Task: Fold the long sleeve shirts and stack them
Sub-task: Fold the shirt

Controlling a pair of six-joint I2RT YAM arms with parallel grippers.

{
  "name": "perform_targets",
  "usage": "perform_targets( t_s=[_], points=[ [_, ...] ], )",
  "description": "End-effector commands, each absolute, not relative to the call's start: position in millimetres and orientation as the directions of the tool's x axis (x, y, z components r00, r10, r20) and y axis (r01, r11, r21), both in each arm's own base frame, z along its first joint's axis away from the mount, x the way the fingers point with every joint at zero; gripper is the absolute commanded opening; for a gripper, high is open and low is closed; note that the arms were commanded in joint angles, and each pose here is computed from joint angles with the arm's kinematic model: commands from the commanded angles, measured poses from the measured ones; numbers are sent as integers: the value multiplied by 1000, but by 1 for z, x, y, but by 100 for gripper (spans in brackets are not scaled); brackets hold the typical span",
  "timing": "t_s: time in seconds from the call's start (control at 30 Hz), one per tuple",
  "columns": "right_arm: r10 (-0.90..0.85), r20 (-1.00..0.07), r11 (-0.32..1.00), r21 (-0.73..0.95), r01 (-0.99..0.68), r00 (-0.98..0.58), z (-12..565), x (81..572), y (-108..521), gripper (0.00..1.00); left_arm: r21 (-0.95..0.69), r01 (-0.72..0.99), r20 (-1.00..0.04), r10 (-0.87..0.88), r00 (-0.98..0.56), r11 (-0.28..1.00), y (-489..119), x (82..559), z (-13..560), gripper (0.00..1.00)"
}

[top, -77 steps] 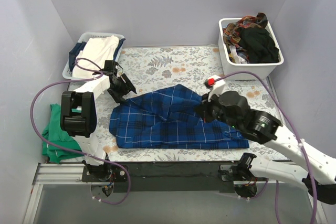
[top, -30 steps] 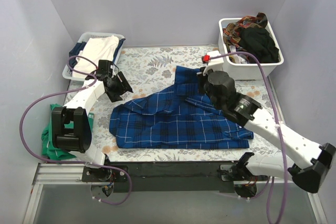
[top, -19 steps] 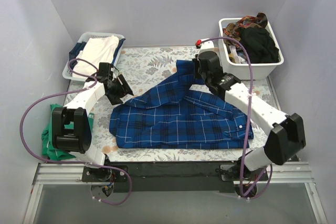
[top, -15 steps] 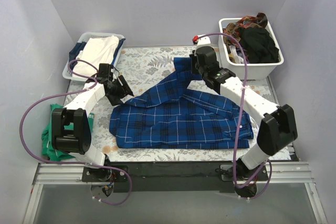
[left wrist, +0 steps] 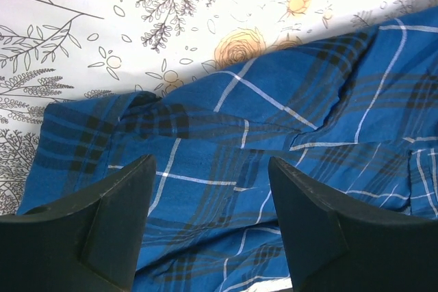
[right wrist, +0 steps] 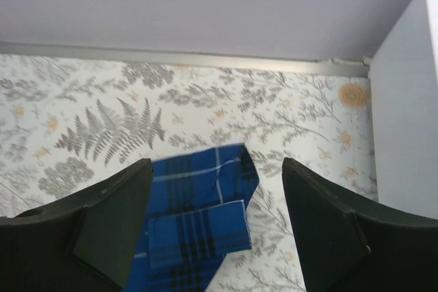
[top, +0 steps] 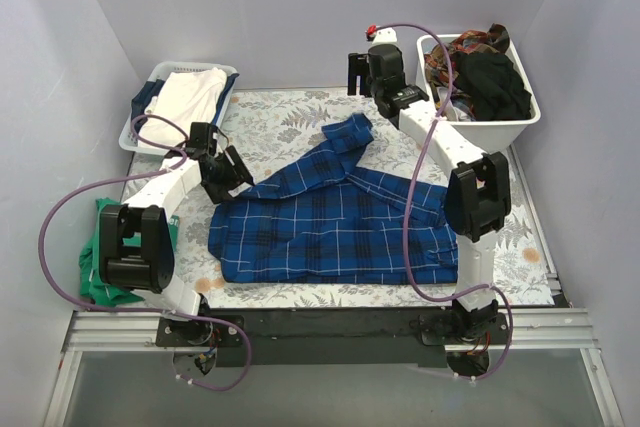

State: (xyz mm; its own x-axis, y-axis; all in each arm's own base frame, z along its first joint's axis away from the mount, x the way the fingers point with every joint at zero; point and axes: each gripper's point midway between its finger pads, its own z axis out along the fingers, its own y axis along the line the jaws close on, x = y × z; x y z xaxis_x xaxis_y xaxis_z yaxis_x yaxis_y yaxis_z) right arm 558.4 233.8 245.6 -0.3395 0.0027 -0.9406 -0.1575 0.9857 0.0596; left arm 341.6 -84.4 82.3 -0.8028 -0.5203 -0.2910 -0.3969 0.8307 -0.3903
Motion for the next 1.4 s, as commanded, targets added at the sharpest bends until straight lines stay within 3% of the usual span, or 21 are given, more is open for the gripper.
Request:
perform_targets(
  t_s=[0.0, 0.17, 0.47, 0.67, 1.0, 1.2, 1.37],
  points=[
    [-3, -936, 993, 38, -111, -353, 262, 546, 220, 85, -375, -431, -265, -540, -799, 821, -85, 345, 84, 67],
    [7, -928, 990, 59, -129, -373, 275, 505, 206, 85, -411, -443, -201, -553, -809, 797, -100, 351, 91, 67],
    [-6, -828, 982, 102, -160, -561, 205, 408, 178, 84, -388, -451, -158, -540, -827, 804, -159, 343, 75, 70],
    [-27, -781, 981, 100, -168, -624, 177, 359, 159, 84, -464, -515, -195, -651, -734, 720, -191, 371, 81, 72],
    [-33, -782, 982, 91, -165, -622, 172, 328, 142, 84, -473, -597, -272, -752, -600, 648, -198, 393, 68, 72],
    [-12, -770, 982, 112, -154, -638, 165, 320, 141, 83, -424, -629, -277, -754, -595, 652, -188, 383, 58, 63],
    [2, -755, 985, 115, -129, -655, 158, 315, 136, 83, -375, -651, -309, -751, -584, 660, -177, 380, 55, 46]
  ],
)
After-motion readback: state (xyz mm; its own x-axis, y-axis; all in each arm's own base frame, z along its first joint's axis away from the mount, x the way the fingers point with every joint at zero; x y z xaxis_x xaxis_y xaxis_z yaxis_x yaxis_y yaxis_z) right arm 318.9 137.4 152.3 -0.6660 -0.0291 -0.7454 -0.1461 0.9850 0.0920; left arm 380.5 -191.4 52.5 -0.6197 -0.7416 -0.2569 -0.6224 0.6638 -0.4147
